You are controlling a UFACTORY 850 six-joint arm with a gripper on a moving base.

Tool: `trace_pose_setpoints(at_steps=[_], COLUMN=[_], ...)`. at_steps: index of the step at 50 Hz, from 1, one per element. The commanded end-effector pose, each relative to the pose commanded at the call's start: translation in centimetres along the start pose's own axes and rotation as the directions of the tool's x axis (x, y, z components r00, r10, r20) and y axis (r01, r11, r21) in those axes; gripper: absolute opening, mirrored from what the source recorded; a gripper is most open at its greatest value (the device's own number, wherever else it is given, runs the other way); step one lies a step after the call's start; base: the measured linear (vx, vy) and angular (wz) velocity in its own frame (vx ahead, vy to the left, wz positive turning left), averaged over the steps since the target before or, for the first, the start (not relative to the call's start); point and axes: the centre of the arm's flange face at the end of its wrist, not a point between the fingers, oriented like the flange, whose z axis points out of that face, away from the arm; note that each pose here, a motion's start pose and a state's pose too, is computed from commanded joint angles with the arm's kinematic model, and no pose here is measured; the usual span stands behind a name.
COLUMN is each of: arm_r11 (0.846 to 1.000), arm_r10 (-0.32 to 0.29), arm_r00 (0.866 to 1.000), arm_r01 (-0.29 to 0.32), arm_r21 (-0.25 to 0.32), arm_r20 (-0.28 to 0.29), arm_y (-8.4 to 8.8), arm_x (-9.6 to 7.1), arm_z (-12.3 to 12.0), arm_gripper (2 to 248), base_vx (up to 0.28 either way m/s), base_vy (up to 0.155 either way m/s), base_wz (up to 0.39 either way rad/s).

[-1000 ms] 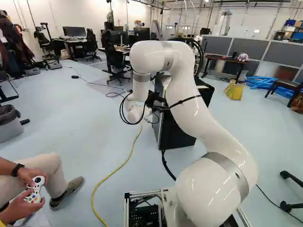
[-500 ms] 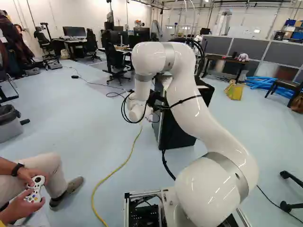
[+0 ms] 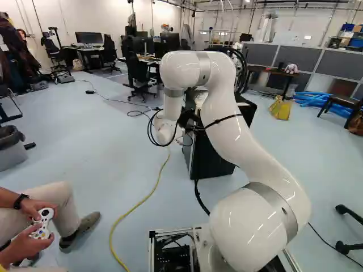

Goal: Grab a drink from the fridge

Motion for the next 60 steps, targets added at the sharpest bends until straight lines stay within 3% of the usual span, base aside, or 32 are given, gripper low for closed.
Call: trace_pose_setpoints(at_steps=[60], arm_r11=[1.0], arm_r10=[0.003], arm_r00=[1.0], arm_r01=[-0.003], arm_r21=[-0.013], arm_r20=[-0.003], arm_y=[0.22], arm_x=[0.09], arm_z=[0.68], arm_gripper=[247], base_vx=[0.0], base_vy=[0.0], base_wz=[0.0])
